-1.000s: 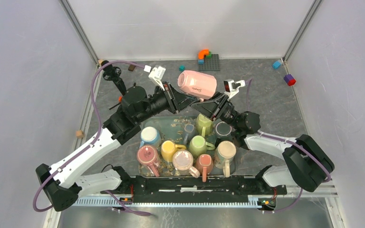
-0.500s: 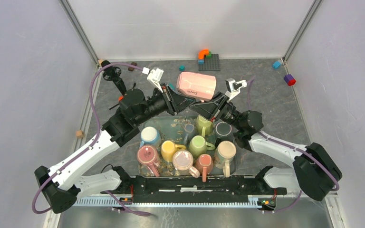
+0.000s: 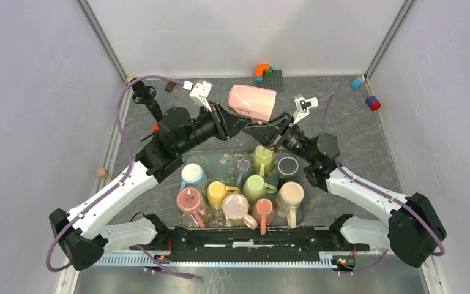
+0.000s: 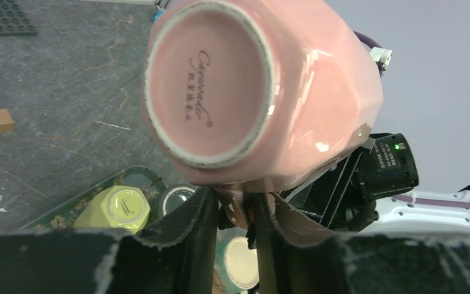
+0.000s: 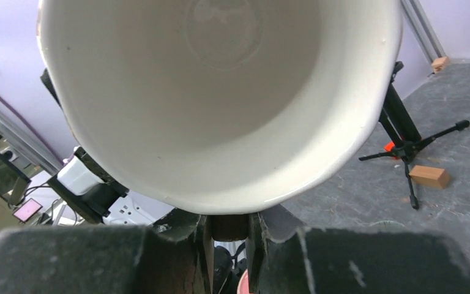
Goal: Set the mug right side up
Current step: Turn over the cup on the tray.
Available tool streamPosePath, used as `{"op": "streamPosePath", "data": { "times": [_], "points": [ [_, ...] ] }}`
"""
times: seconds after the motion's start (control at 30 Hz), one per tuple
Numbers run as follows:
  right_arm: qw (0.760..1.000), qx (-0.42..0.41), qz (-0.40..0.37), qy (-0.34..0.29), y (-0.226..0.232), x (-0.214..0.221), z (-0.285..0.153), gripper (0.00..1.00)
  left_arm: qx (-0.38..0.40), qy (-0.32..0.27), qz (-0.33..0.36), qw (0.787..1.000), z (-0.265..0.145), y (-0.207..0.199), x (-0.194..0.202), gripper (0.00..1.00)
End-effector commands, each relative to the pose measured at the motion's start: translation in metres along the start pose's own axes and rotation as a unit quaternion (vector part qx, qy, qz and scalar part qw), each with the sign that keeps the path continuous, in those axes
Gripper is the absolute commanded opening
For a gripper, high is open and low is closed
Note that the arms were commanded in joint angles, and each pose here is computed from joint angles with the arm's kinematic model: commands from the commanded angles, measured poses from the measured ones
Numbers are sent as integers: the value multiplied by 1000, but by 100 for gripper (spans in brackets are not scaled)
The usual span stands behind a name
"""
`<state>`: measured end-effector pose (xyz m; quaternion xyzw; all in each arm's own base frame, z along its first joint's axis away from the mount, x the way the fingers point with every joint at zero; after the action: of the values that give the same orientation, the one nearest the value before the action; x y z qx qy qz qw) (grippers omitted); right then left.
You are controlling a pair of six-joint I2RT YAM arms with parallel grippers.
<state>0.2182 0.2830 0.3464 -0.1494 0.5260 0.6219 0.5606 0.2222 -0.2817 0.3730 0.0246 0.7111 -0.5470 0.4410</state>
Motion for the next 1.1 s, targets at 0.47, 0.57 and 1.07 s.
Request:
{"op": "streamPosePath", "data": {
  "times": [0.47, 0.57, 1.07],
  "points": [
    [993, 86, -84, -17, -19, -26, 10, 0, 22, 48, 30, 998, 0, 0, 20, 81],
    [990, 106, -92, -13, -25, -25, 8, 0, 13, 52, 29, 998, 0, 7, 24, 92],
    [960, 240, -141, 31, -83, -42, -11, 0, -96, 50, 60, 992, -20, 42, 23, 100]
  ]
}}
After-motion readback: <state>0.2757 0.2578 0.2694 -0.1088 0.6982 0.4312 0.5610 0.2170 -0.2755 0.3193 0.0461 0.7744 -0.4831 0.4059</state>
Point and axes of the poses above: each gripper's point midway between its finger pads, its own z axis out along the fingers, its own y axis along the line the jaws close on, x = y × z, the point moved 3 cm from there along -z, back along the fingers, and after that the axes turned 10 degrees about -z, right-handed, at the moved point
